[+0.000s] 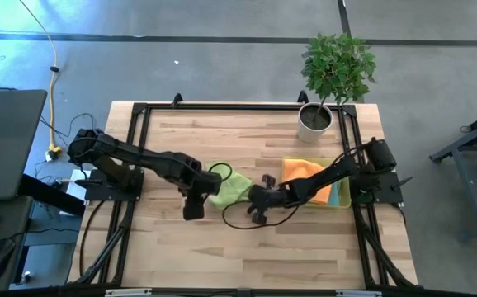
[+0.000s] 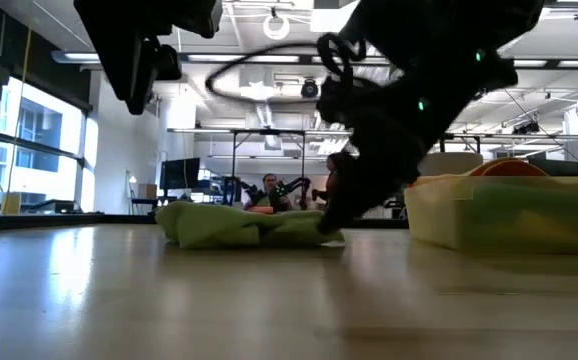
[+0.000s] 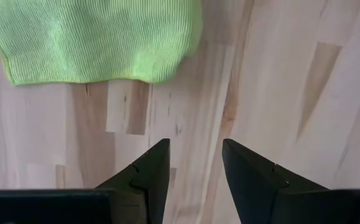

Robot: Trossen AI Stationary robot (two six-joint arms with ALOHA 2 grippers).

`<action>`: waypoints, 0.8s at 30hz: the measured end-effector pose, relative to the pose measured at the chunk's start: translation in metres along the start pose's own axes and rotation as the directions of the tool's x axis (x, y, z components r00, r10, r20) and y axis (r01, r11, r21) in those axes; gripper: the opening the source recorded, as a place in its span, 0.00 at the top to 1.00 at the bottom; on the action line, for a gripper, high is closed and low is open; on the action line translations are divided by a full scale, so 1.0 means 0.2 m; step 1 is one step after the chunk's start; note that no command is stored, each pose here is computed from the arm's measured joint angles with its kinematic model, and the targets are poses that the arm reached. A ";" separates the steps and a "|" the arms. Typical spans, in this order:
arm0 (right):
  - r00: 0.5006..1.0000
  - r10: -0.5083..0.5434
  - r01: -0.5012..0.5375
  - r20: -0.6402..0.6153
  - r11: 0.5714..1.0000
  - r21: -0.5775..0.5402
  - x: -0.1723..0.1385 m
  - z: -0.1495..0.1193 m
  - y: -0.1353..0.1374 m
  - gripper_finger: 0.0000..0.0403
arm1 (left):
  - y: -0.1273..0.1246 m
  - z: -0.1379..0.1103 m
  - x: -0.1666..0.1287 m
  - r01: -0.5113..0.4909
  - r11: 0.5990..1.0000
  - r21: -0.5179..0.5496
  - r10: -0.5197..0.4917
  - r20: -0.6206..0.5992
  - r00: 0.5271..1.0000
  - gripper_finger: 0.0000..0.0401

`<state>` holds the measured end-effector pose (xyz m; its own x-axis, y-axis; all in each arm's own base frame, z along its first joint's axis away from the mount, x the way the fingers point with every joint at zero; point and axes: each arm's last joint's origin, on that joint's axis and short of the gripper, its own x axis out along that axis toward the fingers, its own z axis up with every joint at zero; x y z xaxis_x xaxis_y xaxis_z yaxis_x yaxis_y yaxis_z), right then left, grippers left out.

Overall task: Fold microfiber towels
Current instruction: Fold the green microfiber cloth

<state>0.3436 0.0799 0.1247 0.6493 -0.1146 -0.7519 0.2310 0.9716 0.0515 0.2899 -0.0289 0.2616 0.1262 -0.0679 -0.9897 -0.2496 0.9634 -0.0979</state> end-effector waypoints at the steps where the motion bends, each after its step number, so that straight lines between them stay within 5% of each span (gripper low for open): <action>1: 1.000 0.007 -0.007 0.017 1.000 0.013 -0.02 0.02 0.00 0.99 | 0.01 0.00 0.00 -0.001 1.000 0.006 0.001 0.000 1.000 0.66; 7: 0.988 0.053 -0.075 0.145 0.985 0.153 -0.22 0.15 -0.01 0.99 | 0.03 0.03 0.00 -0.008 0.990 0.143 0.003 0.037 0.999 0.66; 16: 0.926 0.019 -0.179 0.377 0.901 0.396 -0.56 0.31 -0.07 1.00 | -0.02 0.19 -0.04 -0.082 0.933 0.349 -0.065 0.388 0.919 0.66; 24: 0.892 -0.005 -0.251 0.452 0.825 0.506 -0.70 0.35 -0.10 1.00 | -0.04 0.31 -0.11 -0.219 0.960 0.177 0.047 0.668 0.743 0.66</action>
<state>0.2992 0.0615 0.2750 0.9056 -0.2011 -0.3735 0.3937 0.7259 0.5639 0.3480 -0.0187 0.2914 0.7233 0.1678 -0.6699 -0.0976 0.9851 0.1414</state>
